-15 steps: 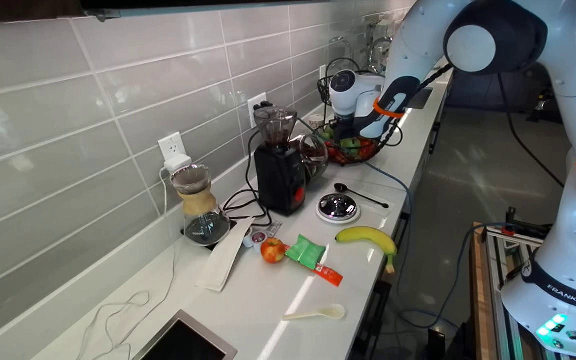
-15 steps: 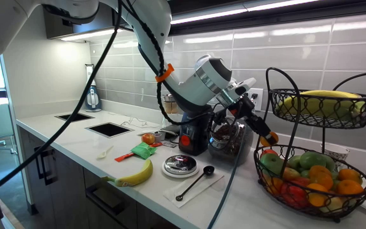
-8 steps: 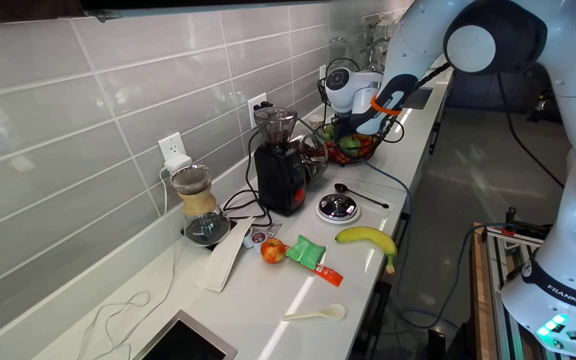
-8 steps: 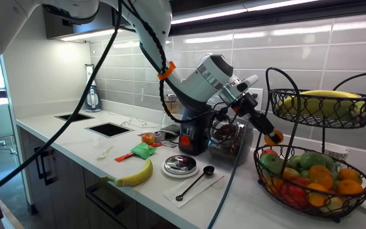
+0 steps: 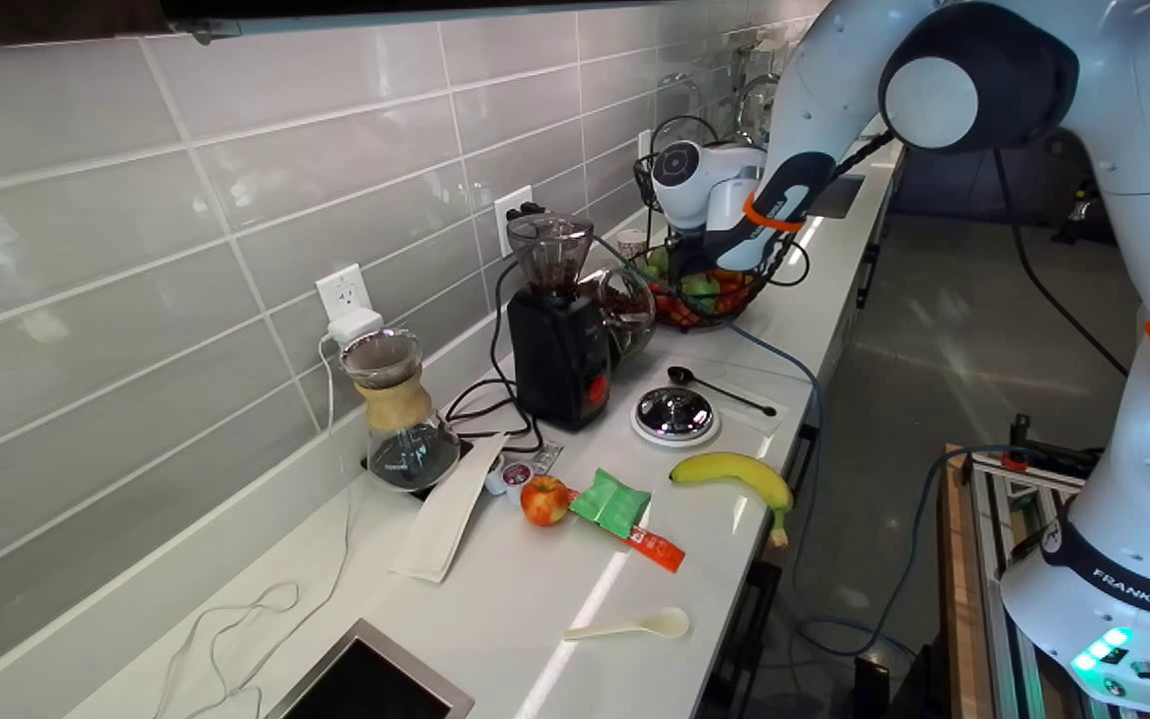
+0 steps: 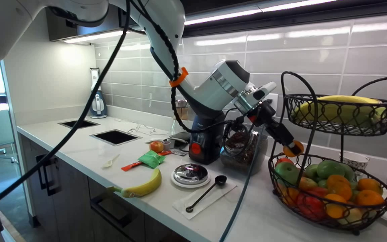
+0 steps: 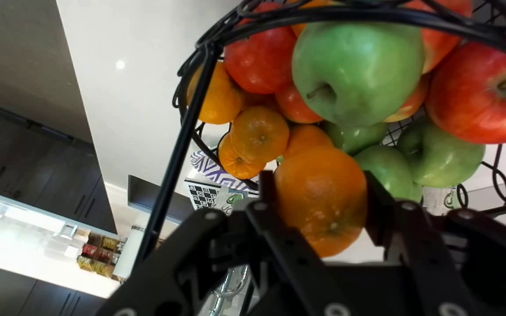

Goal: Move the clementine from the counter top to the fruit rack where the other clementines are

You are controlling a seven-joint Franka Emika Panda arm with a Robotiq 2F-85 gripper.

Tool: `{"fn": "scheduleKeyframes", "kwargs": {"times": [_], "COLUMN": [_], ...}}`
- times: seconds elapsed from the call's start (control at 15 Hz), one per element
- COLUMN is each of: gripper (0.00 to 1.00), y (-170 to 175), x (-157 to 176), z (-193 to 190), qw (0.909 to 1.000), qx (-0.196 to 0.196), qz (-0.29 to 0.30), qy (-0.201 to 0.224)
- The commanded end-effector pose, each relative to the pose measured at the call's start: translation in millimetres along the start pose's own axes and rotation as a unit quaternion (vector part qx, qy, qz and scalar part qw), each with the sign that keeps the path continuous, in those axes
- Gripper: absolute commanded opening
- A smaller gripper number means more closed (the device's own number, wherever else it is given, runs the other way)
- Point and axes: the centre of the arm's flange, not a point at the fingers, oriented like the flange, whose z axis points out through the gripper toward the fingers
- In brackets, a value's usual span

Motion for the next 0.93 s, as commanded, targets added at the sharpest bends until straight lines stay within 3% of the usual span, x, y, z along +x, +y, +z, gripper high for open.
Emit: {"fn": "scheduleKeyframes", "kwargs": {"times": [0.0,0.07,0.13,0.27,0.53,0.87], "gripper": [0.23,0.28,0.7,0.73,1.0,1.0], "y": [-4.3,-4.5,-4.6,-4.3,-2.5,-0.2], "x": [-1.6,-2.3,-2.7,-4.0,-6.4,-6.2], "z": [12.4,13.8,14.8,13.9,15.0,11.5], "qw": [0.9996,0.9995,0.9994,0.9996,0.9997,1.0], "qx": [-0.008,-0.009,-0.01,-0.008,-0.003,0.0], "qz": [0.005,0.004,0.005,0.004,0.003,-0.001], "qy": [0.028,0.03,0.031,0.027,0.023,-0.001]}}
